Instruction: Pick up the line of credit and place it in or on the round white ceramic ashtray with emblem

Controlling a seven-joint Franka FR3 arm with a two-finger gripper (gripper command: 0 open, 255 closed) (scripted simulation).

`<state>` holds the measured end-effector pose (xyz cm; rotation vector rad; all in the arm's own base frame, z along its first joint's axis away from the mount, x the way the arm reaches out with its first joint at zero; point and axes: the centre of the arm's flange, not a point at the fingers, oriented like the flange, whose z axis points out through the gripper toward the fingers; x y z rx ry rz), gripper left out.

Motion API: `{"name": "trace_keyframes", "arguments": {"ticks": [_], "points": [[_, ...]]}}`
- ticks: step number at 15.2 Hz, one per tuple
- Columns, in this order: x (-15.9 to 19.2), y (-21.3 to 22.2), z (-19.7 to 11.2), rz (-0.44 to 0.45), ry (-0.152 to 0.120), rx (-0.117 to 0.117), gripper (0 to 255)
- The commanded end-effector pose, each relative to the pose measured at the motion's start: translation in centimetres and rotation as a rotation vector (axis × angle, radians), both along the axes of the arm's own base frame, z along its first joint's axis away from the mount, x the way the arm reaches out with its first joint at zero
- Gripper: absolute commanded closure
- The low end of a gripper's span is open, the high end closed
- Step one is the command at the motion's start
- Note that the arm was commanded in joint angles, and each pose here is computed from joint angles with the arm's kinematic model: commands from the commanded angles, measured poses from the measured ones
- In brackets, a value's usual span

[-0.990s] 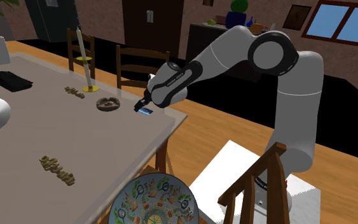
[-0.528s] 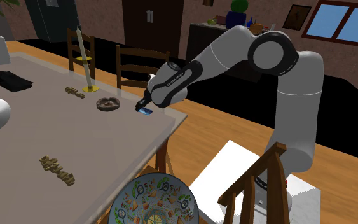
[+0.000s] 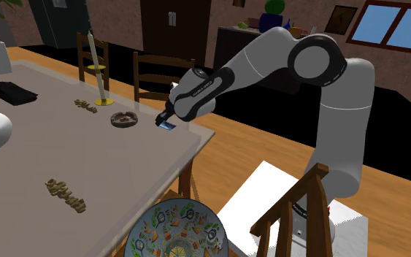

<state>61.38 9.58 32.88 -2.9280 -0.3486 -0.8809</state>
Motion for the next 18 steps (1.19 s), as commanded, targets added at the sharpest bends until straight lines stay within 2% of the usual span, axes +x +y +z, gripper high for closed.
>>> {"name": "trace_keyframes", "arguments": {"ticks": [1, 17, 18], "points": [[0.1, 0.0, 1.0, 0.000, 0.000, 0.000, 255], [0.1, 0.0, 9.0, 0.000, 0.000, 0.000, 255], [1.2, 0.7, 9.1, 0.000, 0.000, 0.000, 255]]}}
